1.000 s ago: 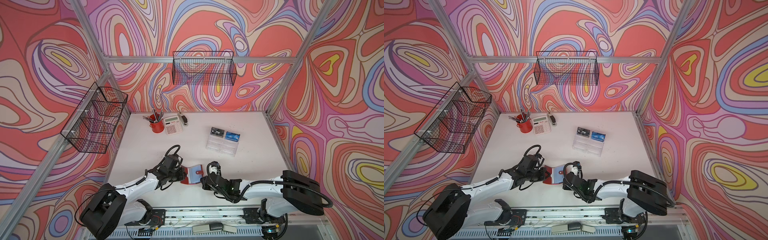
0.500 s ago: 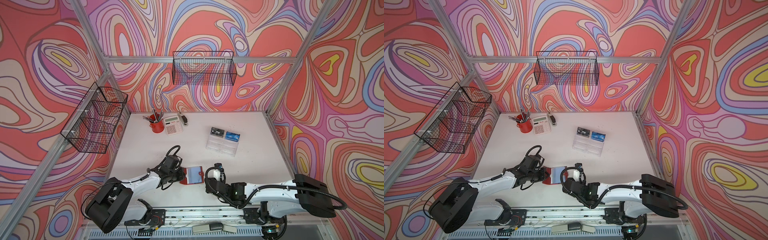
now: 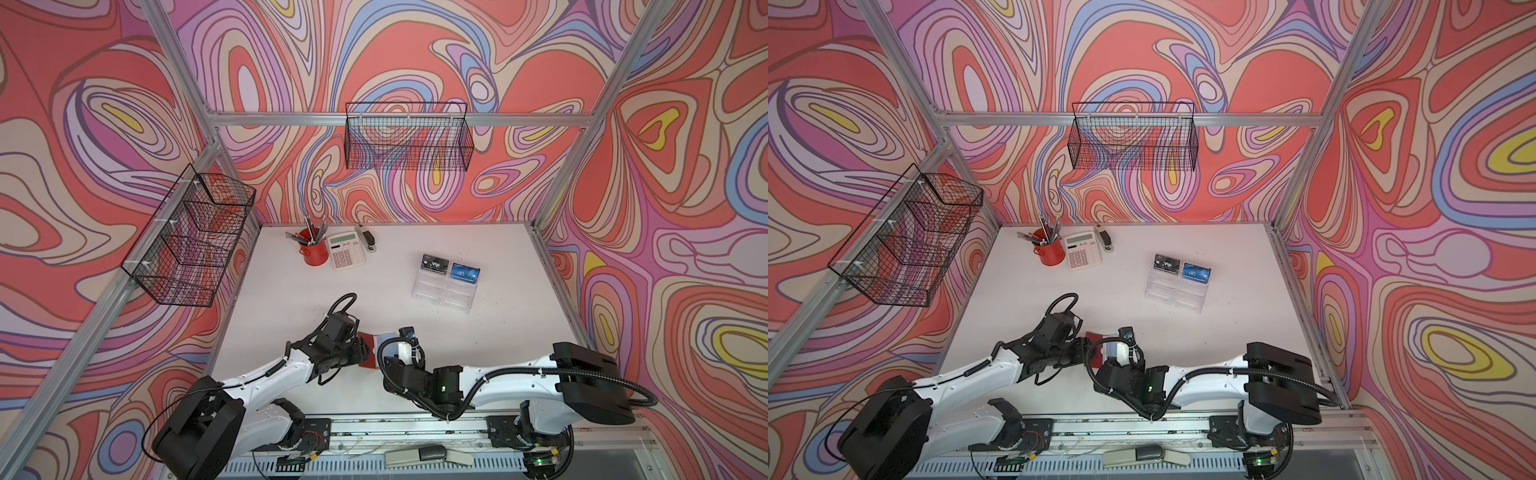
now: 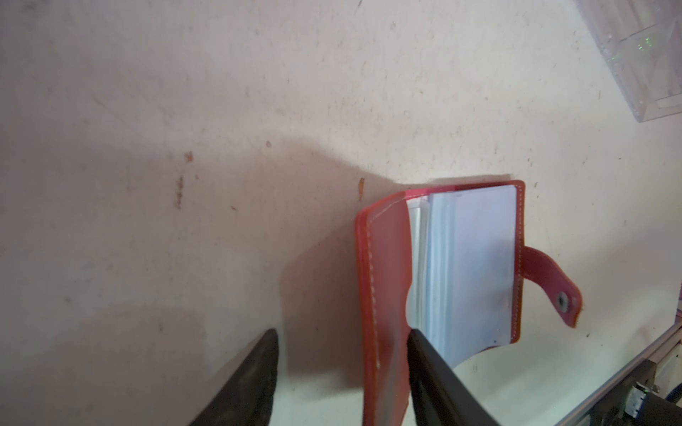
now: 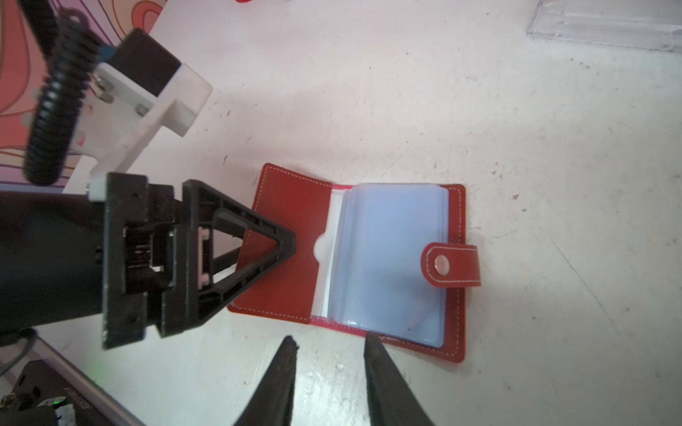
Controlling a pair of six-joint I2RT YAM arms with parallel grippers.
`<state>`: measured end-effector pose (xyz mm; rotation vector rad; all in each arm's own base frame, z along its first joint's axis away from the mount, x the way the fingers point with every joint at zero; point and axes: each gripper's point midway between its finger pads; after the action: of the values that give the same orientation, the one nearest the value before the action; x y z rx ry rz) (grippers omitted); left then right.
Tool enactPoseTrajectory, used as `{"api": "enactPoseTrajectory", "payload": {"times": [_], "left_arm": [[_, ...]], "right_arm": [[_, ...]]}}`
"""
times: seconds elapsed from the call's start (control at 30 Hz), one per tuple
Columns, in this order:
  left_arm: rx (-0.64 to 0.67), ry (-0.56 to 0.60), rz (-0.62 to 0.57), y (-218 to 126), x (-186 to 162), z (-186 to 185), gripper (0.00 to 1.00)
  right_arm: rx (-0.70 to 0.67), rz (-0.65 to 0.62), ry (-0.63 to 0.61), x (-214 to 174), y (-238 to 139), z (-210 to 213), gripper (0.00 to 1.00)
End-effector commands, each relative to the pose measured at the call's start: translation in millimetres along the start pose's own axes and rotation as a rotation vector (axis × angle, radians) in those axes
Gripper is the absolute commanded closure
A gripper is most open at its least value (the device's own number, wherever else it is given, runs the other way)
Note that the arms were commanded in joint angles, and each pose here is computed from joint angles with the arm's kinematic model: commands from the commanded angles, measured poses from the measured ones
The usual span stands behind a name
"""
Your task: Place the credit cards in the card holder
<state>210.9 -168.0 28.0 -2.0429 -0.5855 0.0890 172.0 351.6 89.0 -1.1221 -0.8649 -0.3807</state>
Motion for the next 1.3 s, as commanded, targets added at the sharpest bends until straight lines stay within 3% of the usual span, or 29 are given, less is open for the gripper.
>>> {"api": "enactPoseTrajectory", "payload": {"times": [0.0, 0.17, 0.47, 0.6, 0.87, 1.27], "left_arm": [[0.047, -0.013, 0.021, 2, -8, 15, 0.50], [0.052, -0.013, 0.029, 2, -9, 17, 0.60], [0.052, -0.006, 0.024, 2, -7, 15, 0.79], [0.051, -0.002, 0.031, 4, -7, 13, 0.82], [0.043, -0.001, 0.043, 6, -8, 11, 0.84], [0.020, 0.003, 0.041, 2, -10, 9, 0.84]], "right_arm": [[-0.045, -0.001, 0.008, 7, 9, -13, 0.67], [-0.019, 0.013, 0.033, 11, 22, -21, 0.69], [0.008, 0.069, -0.021, 7, 45, 1, 0.77], [-0.117, 0.094, -0.019, 3, 51, -27, 0.81], [-0.209, 0.075, 0.090, -2, 38, -91, 0.81], [-0.192, 0.118, 0.151, -24, 49, -109, 0.83]]}}
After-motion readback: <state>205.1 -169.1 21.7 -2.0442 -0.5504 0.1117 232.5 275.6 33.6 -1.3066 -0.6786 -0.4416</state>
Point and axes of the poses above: each gripper's point midway between its finger pads, its own y axis out along the fingers, its own z axis along the line the jaws close on, x = y × z, and after that the axes turned 15 degrees about -y, right-handed
